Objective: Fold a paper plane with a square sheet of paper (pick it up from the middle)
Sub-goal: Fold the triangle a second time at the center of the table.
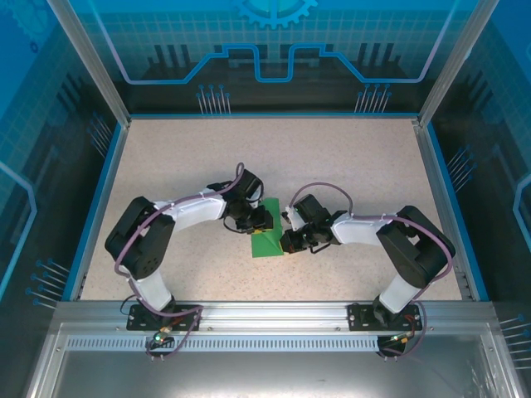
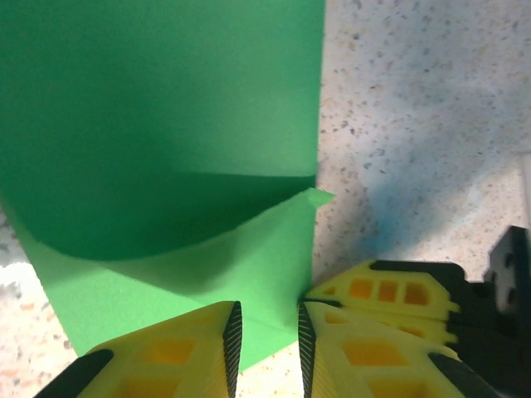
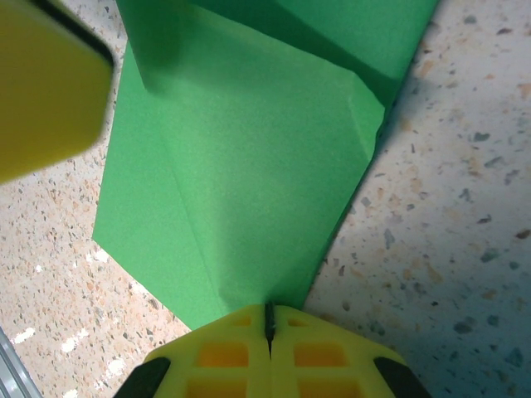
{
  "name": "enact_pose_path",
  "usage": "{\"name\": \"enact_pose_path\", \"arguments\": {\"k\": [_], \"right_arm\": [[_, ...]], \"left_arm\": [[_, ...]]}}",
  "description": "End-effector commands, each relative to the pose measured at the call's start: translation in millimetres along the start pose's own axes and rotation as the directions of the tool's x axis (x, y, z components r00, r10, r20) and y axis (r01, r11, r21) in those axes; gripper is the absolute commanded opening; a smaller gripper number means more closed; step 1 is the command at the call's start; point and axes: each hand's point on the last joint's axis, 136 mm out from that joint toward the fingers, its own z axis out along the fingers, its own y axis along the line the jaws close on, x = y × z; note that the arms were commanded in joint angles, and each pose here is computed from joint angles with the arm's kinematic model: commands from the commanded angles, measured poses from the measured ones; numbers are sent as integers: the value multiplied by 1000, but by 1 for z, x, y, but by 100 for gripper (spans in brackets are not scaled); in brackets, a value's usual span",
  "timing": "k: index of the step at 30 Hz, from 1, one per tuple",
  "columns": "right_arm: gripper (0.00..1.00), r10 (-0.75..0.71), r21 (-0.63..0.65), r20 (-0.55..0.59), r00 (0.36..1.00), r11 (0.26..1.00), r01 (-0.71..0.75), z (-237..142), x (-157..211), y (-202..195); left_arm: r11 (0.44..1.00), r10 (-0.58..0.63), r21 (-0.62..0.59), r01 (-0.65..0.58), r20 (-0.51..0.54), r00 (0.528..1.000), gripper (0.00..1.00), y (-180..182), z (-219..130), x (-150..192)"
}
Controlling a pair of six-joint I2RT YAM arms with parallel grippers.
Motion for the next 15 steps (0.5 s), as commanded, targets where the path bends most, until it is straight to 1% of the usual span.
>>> {"name": "enact_pose_path", "arguments": {"k": [1,8,15], "right_arm": [[5,25,126,-93,995,992,-13,3,30,-25],[5,24,133,-92,995,991,-12,2,29,-24],[5,21,130,-88,996,991,-10,2,25,-22]], "left_arm": [[999,39,27,-38,-12,999,27,-1,10,-3],[998,50,41,-49,-20,999,27,-5,19,-9],[999,37,-37,-39,-46,998,27,14,28,-5]]}}
